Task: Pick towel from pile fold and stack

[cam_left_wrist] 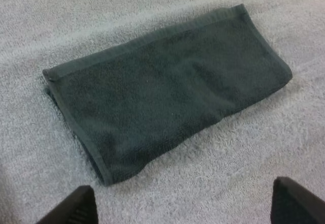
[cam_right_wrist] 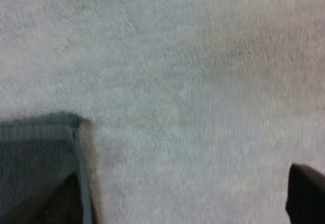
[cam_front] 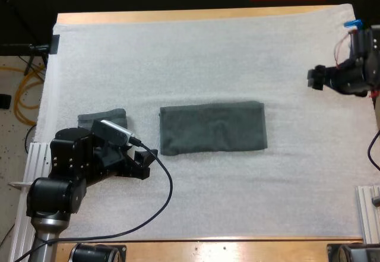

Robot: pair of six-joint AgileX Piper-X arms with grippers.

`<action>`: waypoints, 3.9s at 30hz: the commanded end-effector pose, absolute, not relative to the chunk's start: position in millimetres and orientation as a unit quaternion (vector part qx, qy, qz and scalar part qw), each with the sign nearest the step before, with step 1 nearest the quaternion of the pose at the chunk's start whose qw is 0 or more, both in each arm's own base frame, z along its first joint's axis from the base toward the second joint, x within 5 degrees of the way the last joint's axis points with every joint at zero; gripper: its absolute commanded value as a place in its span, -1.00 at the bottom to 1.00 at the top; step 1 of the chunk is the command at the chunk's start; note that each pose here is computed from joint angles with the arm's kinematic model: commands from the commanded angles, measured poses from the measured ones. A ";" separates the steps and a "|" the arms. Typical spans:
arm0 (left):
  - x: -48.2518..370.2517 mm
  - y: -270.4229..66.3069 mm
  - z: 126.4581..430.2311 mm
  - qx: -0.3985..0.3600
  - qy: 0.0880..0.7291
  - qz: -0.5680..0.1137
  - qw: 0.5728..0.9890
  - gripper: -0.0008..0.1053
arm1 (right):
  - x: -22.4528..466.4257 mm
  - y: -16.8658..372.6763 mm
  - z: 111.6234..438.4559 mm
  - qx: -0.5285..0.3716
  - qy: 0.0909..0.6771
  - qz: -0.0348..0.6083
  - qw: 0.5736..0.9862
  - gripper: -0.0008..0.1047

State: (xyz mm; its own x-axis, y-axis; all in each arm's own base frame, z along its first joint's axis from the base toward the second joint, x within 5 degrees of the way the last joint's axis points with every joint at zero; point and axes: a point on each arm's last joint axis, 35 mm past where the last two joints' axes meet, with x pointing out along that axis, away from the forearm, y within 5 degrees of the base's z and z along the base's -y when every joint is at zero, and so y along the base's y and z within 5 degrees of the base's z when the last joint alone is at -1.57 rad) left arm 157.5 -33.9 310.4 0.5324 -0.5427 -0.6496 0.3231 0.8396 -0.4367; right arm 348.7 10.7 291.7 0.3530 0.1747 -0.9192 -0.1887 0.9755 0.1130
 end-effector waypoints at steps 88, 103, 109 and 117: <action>156.2 -39.1 315.9 -0.174 0.407 -0.318 0.838 0.28 | 329.6 137.9 155.9 0.197 0.589 0.267 0.737 -0.98; 156.2 -39.1 315.9 -0.174 0.407 -0.318 0.838 0.28 | 329.0 149.4 152.7 0.206 0.576 0.356 0.706 0.07; 156.2 -39.1 315.9 -0.174 0.407 -0.318 0.838 0.28 | 324.4 156.4 165.4 0.197 0.554 0.413 0.695 0.34; 159.1 -39.5 318.8 -0.170 0.389 -0.323 0.846 0.29 | 308.2 146.7 233.3 0.123 0.466 0.426 0.766 0.34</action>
